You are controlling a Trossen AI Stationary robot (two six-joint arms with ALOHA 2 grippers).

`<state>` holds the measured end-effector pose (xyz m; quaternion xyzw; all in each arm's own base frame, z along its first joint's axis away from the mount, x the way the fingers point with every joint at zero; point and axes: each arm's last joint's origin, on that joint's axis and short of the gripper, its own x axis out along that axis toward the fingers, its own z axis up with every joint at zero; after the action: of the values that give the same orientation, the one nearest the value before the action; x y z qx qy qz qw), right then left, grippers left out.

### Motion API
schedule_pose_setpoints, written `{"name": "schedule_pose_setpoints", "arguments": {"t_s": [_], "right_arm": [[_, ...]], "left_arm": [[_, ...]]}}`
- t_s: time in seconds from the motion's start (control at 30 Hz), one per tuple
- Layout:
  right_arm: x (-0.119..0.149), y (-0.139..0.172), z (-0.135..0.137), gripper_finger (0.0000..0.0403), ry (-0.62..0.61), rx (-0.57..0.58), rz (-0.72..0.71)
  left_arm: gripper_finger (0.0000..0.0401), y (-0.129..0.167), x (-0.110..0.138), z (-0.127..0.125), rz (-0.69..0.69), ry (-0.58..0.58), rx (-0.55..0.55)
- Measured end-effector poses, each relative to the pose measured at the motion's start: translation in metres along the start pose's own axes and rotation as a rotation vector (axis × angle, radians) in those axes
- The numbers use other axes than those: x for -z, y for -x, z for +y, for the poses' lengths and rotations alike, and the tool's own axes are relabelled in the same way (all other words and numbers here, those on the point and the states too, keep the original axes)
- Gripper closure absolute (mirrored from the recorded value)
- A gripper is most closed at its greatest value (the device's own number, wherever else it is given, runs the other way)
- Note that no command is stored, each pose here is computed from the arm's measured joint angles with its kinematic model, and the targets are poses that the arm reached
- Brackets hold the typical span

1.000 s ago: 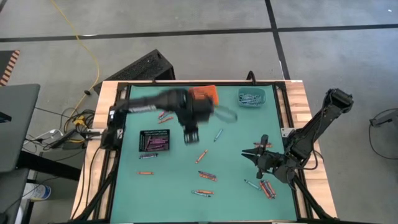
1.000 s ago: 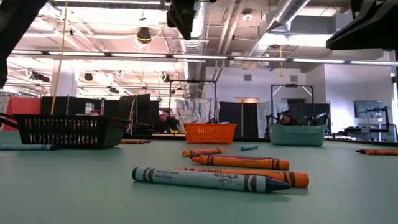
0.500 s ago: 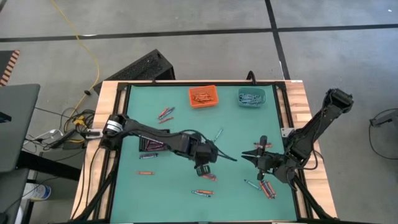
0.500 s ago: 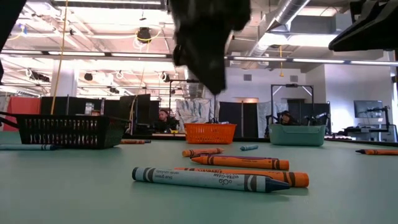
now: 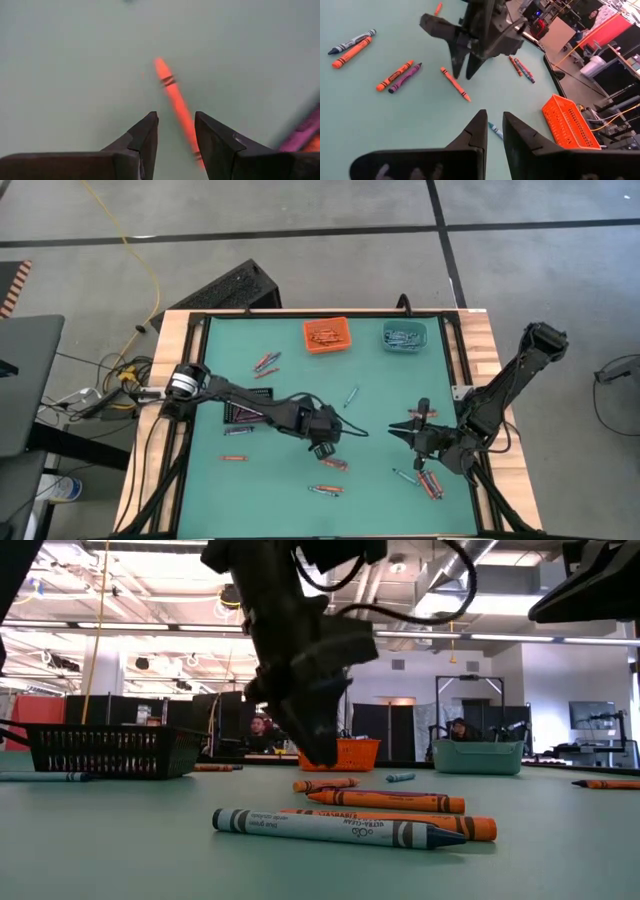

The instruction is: Sort crayons

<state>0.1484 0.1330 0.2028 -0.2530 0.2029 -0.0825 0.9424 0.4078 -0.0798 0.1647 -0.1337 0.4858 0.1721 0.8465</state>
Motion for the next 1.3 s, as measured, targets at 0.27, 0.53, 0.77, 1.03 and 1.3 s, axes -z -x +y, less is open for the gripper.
{"name": "schedule_pose_setpoints", "arguments": {"t_s": [0.27,0.53,0.77,1.03,1.3], "right_arm": [[0.0,0.0,0.0,0.0339,0.004,0.0,0.001],[0.0,0.0,0.0,0.0339,0.004,0.0,0.0],[0.0,0.0,0.0,0.0339,0.0,0.0,-0.002],[0.0,0.0,0.0,0.0339,0.004,0.0,0.001],[0.0,0.0,0.0,0.0339,0.004,0.0,0.001]], "left_arm": [[0.0301,0.014,0.009,-0.045,-0.124,-0.39,0.21],[0.0318,0.024,0.028,-0.068,-0.133,-0.624,0.293],[0.0319,0.019,0.028,-0.066,-0.133,-0.62,0.285],[0.032,0.0,0.033,-0.067,-0.127,-0.632,0.225],[0.032,-0.009,0.038,-0.067,-0.1,-0.652,0.224]]}}
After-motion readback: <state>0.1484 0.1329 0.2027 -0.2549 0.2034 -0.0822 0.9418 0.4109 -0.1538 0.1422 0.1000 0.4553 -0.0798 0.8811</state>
